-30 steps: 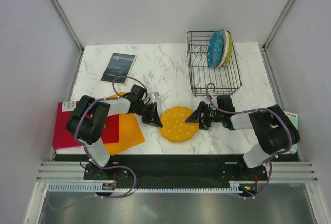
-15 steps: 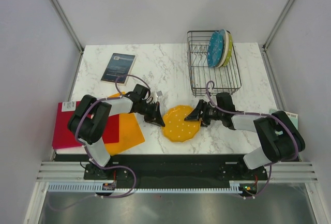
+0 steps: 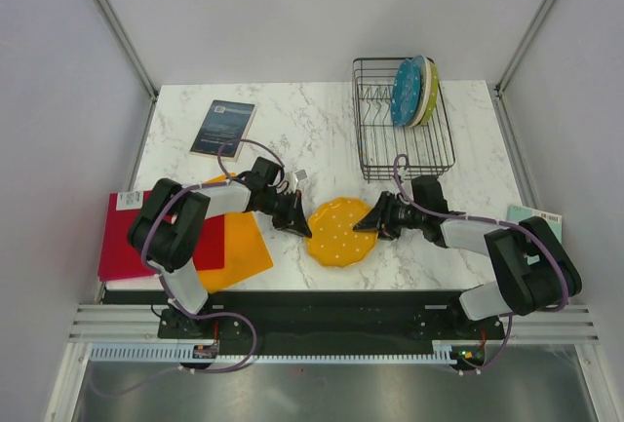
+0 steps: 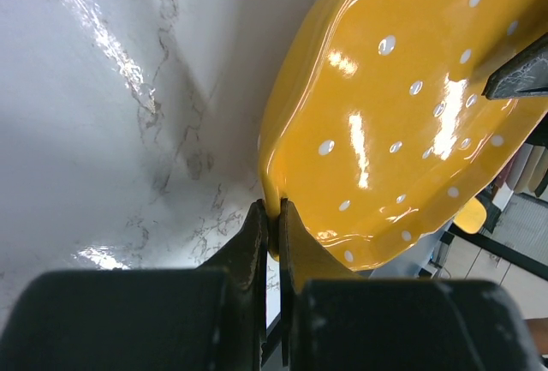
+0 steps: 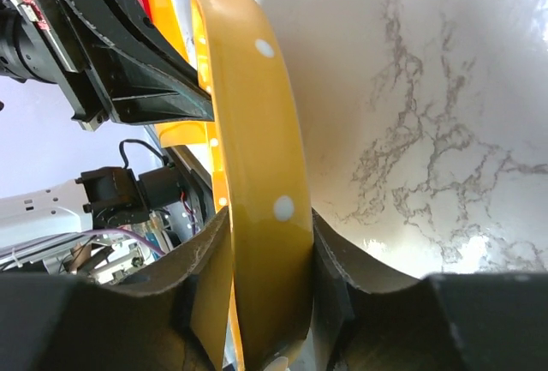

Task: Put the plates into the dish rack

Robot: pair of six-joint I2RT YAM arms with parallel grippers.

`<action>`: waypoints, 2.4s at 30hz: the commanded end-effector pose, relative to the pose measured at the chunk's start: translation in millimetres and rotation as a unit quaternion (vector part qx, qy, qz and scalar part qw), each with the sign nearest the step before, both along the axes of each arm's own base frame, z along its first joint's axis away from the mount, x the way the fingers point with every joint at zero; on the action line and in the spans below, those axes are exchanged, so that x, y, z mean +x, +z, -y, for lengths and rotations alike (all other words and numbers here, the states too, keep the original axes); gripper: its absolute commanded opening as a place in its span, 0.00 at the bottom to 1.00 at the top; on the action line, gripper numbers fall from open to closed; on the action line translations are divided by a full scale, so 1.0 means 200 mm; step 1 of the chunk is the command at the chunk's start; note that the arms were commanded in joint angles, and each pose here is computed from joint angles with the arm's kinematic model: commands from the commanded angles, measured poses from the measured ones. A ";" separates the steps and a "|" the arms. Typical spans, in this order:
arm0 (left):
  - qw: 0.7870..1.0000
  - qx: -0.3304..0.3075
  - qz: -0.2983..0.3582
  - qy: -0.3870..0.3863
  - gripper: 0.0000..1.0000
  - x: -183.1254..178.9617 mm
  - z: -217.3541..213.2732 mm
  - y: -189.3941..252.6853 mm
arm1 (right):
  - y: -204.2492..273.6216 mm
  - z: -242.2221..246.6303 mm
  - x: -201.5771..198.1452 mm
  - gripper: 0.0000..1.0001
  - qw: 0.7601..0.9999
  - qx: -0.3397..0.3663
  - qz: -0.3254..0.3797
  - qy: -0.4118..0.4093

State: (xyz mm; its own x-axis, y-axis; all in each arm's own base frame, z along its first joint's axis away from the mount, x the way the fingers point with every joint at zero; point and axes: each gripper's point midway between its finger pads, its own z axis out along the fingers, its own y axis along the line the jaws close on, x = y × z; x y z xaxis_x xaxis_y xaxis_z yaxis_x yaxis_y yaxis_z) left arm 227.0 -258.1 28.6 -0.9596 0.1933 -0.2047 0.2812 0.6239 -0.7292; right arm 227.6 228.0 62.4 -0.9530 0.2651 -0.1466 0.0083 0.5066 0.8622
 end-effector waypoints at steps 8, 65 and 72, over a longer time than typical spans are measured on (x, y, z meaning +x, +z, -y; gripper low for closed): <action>0.998 -0.057 0.034 -0.016 0.03 0.08 0.10 0.16 | 0.12 0.03 0.08 0.26 1.000 0.008 0.028 -0.005; 0.948 0.026 0.283 0.145 0.69 0.56 -0.39 0.72 | 1.33 0.71 1.93 0.00 0.651 -0.560 0.418 -0.298; 0.948 0.031 0.280 0.145 0.69 0.55 -0.40 0.69 | 1.09 0.66 2.04 0.00 0.660 -0.573 0.402 -0.274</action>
State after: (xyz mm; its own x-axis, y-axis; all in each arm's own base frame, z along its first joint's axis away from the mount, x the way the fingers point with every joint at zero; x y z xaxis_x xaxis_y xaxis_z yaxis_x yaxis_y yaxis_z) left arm 332.8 -177.9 156.7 -0.7480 -0.0224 -0.6633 0.4017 0.7803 -0.4793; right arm 617.7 93.9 223.7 -0.4190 -0.2237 -0.8800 0.1480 0.9394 -0.3093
